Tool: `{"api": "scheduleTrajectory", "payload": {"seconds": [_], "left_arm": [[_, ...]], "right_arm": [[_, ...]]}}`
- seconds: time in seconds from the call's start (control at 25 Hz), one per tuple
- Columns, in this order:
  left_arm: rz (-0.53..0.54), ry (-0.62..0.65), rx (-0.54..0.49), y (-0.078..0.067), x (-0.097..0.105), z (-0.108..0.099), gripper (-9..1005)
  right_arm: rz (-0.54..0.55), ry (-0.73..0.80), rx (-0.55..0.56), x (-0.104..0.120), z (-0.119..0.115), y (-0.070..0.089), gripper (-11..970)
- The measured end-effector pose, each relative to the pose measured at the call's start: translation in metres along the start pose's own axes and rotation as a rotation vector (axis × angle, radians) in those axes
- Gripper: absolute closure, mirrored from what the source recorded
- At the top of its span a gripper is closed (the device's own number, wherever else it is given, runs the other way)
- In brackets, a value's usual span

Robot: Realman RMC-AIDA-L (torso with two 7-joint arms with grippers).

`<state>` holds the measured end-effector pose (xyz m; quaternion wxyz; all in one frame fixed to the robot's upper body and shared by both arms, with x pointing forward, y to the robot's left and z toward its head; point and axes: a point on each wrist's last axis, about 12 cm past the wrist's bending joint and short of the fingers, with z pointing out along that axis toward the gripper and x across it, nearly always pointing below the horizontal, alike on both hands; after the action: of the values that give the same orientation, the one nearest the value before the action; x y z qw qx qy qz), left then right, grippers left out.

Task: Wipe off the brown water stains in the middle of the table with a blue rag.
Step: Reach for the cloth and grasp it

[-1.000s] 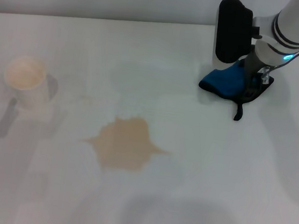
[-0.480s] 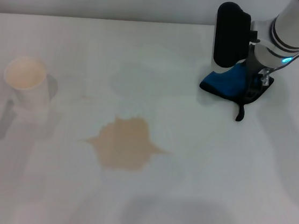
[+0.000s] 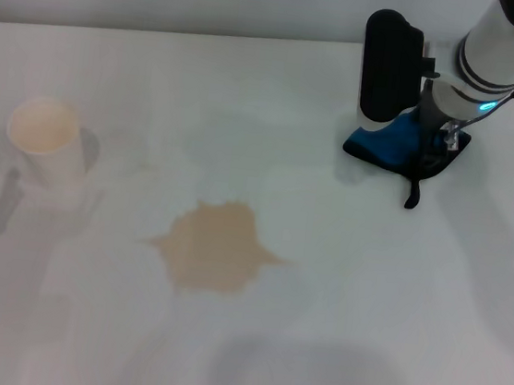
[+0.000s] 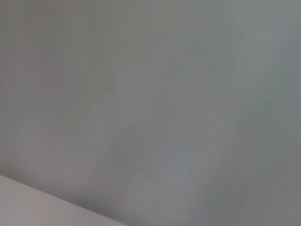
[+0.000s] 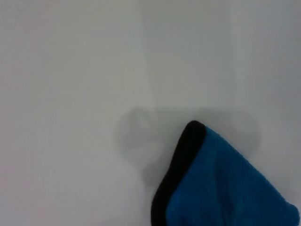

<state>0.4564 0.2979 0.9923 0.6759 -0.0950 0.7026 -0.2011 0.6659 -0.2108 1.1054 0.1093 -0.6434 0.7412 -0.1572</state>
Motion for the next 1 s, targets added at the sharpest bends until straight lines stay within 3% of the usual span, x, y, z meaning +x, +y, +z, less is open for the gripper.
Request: {"api": "scheduleTrajectory", "payload": {"seconds": [0.32, 1.0], "left_arm": [[-0.004, -0.007, -0.006, 0.0008, -0.0008, -0.0005, 103], [-0.01, -0.007, -0.014, 0.001, 0.0006, -0.0037, 104]], "right_arm": [[-0.002, 0.015, -0.036, 0.0004, -0.0015, 0.003, 371], [0.021, 0.02, -0.026, -0.0008, -0.0021, 0.0018, 472]]}}
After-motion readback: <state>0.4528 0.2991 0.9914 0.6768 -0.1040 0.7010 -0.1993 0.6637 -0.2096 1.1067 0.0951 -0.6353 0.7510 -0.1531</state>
